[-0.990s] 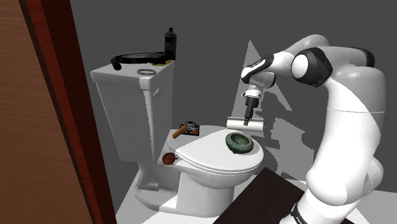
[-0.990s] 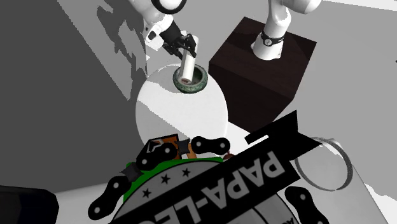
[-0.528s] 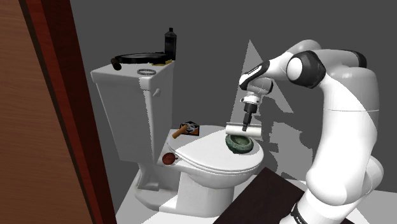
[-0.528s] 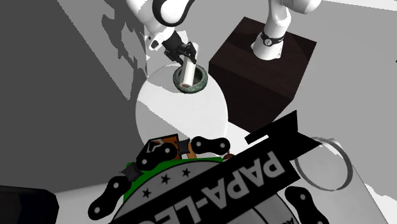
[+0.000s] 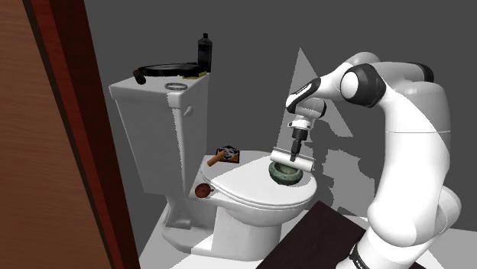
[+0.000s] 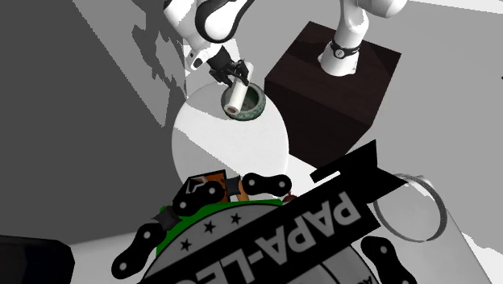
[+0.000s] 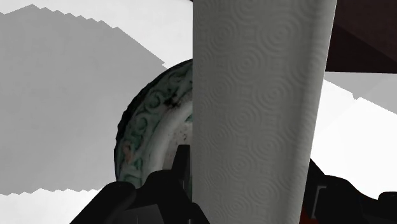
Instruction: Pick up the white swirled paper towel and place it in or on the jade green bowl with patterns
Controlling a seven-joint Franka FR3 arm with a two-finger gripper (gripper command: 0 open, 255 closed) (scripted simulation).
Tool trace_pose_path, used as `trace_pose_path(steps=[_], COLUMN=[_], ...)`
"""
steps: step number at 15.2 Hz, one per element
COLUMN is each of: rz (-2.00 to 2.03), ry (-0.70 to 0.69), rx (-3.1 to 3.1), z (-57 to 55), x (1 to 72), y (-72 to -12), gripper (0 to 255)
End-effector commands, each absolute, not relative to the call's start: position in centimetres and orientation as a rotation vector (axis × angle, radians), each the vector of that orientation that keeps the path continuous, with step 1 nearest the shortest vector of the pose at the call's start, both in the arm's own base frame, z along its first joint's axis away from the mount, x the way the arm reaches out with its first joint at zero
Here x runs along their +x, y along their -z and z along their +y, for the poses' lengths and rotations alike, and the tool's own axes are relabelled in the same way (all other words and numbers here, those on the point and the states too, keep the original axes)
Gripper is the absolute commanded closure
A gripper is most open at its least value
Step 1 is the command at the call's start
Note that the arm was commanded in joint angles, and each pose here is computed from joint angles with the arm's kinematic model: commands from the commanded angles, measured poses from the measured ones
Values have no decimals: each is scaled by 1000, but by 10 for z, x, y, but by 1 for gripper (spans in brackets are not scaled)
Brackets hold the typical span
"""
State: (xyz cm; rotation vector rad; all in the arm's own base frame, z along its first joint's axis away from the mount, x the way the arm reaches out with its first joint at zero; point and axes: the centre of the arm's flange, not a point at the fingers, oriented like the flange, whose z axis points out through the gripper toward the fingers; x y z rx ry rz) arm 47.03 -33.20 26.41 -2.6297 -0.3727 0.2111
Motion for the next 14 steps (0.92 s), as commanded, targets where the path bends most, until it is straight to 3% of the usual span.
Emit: trace_pose_path(steps=[1,4,5,10,14], rz=[-373,-373,-373,-373,-373], ry=[-212,-212,-212,-212,-212], rx=[-2629,-2629,-2629,-2629,-2629], z=[-332,-332,-332,-332,-353], x=[470,470,470,470,481], y=[-263,-263,-263,-263,-307], gripper=[255,255,0,0,0])
